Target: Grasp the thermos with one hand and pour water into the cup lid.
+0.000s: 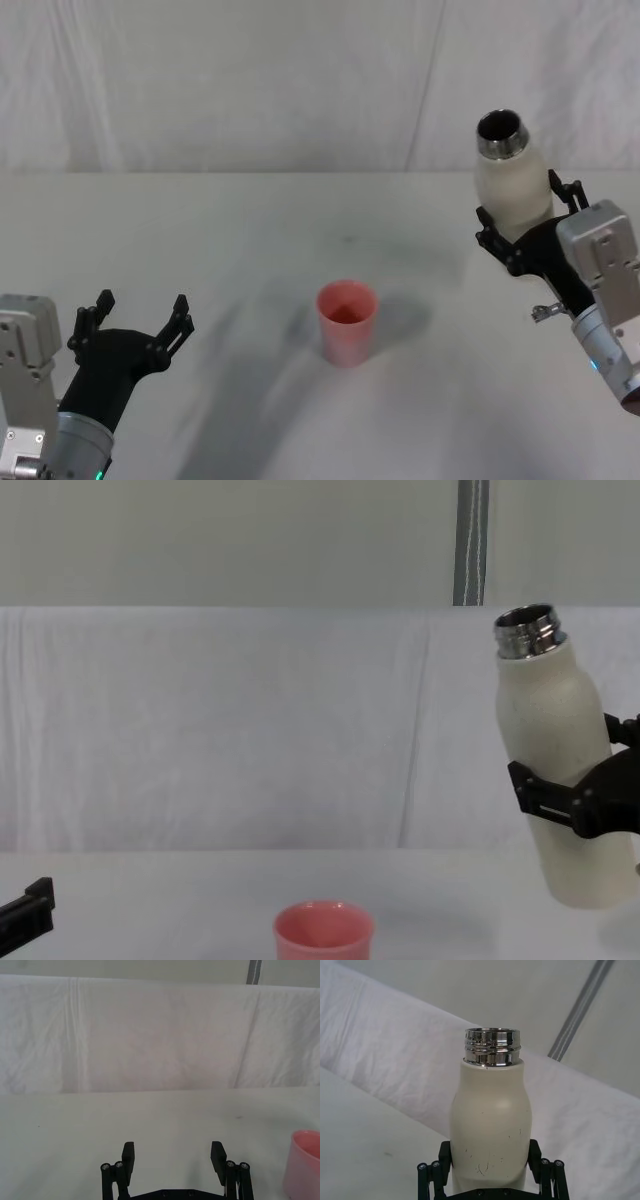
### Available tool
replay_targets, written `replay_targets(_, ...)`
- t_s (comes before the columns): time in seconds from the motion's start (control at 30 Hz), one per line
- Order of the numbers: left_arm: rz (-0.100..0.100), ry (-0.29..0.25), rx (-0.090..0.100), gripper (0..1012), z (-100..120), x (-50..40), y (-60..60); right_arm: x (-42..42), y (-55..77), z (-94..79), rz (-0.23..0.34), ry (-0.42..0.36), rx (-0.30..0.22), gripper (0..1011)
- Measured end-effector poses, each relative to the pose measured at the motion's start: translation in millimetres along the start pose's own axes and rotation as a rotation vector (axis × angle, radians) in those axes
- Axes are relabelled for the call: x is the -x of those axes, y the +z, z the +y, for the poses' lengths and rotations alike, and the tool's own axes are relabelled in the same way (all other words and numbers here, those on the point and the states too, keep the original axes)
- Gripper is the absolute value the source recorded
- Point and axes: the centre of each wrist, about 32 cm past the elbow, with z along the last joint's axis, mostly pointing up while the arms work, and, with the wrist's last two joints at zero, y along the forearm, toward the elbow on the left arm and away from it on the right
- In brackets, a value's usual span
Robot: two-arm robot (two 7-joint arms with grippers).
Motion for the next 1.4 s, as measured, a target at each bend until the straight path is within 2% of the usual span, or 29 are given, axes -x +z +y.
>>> replay_targets(0.27,0.000,0.000,0.000,1001,0.0,0.0,0.0,-1.8,-3.3,-1.5,0.083,-0.023,0.005,948)
replay_targets(0.73,0.000,0.000,0.000,1001,0.0,0.0,0.0,-8.5,-16.6,-4.2,0.242,-0.067,0.023,948)
replay_targets(1.2,0.000,0.000,0.000,1001,0.0,0.0,0.0,-10.8,-26.4,-9.9,0.321,-0.104,0.064,948)
replay_targets(1.4,0.000,0.000,0.000,1001,0.0,0.0,0.0,-8.3,-29.4,-11.2,0.355,-0.111,0.081,948)
